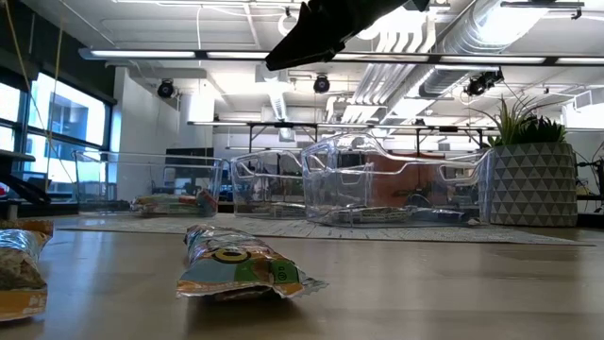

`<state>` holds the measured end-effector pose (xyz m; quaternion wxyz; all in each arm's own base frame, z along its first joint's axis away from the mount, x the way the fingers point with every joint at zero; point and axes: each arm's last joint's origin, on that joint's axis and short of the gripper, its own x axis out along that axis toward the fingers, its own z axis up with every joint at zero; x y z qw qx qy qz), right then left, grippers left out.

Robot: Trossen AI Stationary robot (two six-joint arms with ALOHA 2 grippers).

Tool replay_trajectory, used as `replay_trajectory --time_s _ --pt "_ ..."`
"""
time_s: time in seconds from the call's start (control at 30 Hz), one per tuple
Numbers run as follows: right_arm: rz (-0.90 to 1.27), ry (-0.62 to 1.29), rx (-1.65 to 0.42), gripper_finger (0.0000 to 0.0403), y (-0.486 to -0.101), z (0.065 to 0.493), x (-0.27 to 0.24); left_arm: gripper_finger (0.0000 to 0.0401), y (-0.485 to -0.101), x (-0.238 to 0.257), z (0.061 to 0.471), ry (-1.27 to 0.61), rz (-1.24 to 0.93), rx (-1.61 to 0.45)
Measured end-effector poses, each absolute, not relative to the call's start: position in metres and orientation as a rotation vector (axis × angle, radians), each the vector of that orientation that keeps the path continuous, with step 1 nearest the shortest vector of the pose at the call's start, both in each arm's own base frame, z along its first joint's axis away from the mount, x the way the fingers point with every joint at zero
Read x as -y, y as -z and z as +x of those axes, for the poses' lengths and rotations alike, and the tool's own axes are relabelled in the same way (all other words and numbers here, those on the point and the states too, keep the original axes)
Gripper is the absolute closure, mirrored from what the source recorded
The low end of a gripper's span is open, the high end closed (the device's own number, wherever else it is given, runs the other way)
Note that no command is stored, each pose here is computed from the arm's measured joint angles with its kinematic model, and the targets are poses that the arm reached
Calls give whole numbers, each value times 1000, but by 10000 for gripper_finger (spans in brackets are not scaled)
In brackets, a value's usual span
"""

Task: Pick and place Granola Bars by type
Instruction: Put the orange granola bar into the middle transparent bin

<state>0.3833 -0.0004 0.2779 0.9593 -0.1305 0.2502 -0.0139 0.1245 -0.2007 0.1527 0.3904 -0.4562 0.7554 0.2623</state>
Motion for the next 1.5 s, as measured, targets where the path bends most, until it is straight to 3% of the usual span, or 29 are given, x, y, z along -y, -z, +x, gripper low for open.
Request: replay_trajectory --time_s 0.57,1.0,1.33,1.5 --pt "-258 30 -507 263 -278 383 0 219 -150 198 122 -753 -1141 -1730" --pt "-264 28 -508 263 -278 383 0 219 -145 196 122 -771 -1092 -1702" --pt "-264 28 -508 263 -278 383 0 219 -142 184 150 -605 -1054 -1605" --pt "-264 28 -508 263 -278 383 0 219 -142 166 169 -566 -956 -1432"
